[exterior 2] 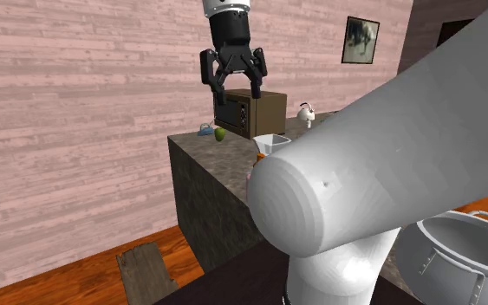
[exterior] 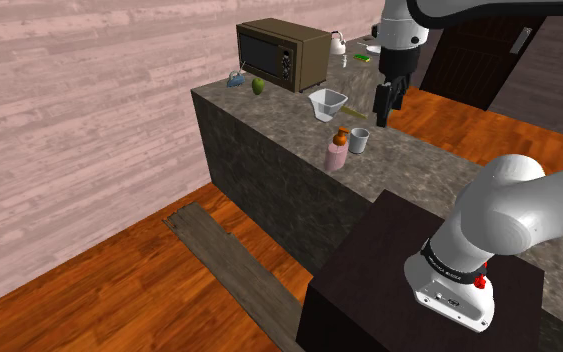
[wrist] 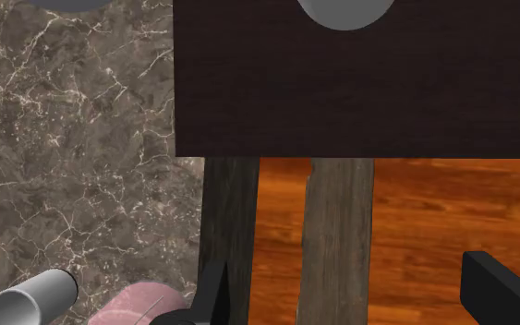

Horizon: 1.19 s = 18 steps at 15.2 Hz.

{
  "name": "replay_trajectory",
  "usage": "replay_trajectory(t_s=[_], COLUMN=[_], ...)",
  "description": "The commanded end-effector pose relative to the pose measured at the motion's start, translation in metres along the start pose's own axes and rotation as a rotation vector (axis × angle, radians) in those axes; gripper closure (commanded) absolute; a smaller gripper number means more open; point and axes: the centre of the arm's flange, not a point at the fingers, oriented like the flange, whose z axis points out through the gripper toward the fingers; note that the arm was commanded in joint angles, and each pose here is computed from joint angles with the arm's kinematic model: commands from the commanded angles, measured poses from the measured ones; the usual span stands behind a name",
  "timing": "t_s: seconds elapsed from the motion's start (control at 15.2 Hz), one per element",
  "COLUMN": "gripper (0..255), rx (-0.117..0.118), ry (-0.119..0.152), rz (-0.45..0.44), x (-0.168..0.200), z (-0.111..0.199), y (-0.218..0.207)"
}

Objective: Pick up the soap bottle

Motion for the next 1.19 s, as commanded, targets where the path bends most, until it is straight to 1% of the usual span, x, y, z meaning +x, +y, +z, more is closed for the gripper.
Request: replay_trajectory(t_s=[0.0,1.12], gripper=[0,0], rx=[0.000,0.031], ry=[0.000,0.074], rz=[0.000,-0.056], x=[0.000,0.113], z=[0.000,0.120], y=[0.000,0.149])
